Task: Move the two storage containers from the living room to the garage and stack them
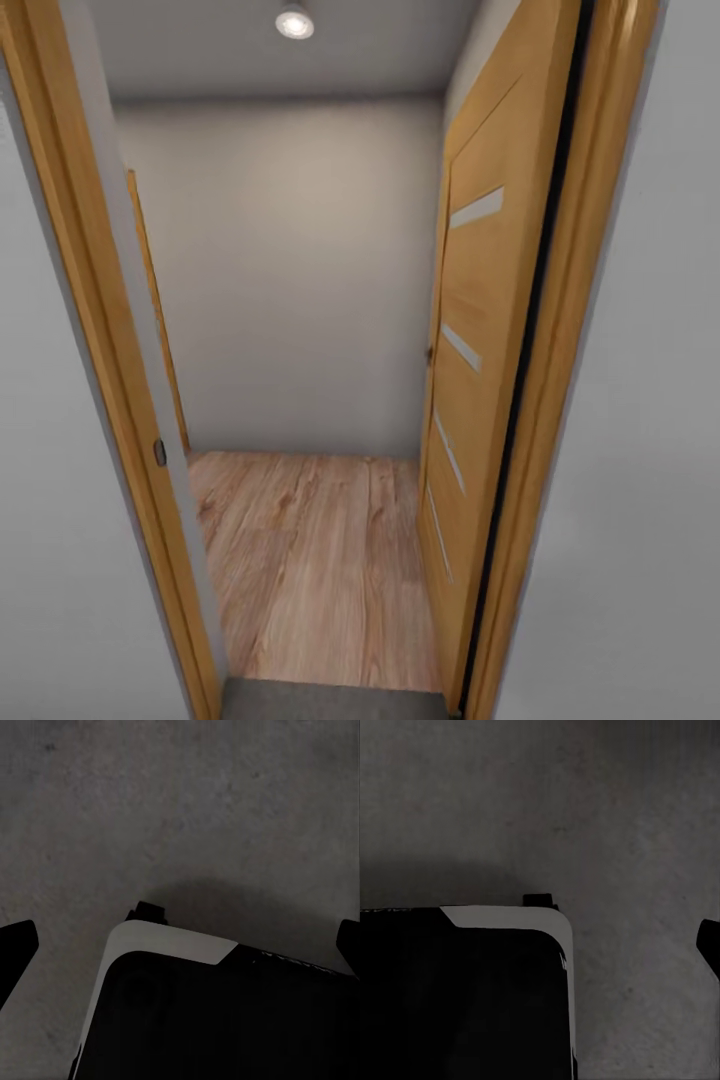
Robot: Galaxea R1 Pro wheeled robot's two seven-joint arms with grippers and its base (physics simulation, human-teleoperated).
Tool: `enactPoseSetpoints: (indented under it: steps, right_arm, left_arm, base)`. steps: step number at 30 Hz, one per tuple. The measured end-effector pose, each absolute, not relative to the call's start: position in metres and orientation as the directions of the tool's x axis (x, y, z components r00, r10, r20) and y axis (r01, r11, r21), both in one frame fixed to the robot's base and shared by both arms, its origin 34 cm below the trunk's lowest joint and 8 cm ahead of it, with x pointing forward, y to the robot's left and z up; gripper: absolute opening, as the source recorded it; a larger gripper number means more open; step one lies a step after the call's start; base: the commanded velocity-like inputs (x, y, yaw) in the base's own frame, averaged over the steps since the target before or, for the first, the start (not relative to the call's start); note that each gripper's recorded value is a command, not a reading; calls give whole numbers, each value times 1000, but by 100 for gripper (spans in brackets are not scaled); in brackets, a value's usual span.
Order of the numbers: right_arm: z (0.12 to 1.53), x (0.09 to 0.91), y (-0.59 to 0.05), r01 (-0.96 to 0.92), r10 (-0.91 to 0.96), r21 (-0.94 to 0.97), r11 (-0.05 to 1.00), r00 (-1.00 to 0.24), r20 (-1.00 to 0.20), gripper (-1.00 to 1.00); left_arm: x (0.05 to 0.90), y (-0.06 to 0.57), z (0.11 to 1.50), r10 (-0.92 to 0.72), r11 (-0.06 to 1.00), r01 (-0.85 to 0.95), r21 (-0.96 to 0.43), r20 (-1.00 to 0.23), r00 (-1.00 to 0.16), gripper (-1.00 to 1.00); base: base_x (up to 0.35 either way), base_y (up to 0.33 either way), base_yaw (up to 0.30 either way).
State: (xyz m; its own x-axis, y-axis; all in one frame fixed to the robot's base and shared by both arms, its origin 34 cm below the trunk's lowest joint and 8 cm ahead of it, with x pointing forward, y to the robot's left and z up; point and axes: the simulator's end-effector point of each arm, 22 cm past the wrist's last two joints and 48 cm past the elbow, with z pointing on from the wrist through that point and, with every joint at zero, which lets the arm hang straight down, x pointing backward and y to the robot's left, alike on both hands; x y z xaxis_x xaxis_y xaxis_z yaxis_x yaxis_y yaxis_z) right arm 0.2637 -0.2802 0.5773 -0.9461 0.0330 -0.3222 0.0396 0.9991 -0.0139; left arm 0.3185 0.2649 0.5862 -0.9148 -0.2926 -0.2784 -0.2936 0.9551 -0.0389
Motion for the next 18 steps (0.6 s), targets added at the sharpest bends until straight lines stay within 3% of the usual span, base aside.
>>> enactPoseSetpoints:
  steps: [6, 18]
  right_arm:
    - [577, 264, -280, 39, 32, -13, 999, -946, -322, 100]
    - [577, 263, -279, 36, 30, -13, 999, -947, -320, 100]
  left_arm:
    - [319, 265, 586, -293, 955, -294, -39, -278, -915, 100]
    - [319, 265, 586, -292, 955, -294, -39, -280, -914, 100]
  base:
    - [323, -92, 227]
    - [323, -87, 25]
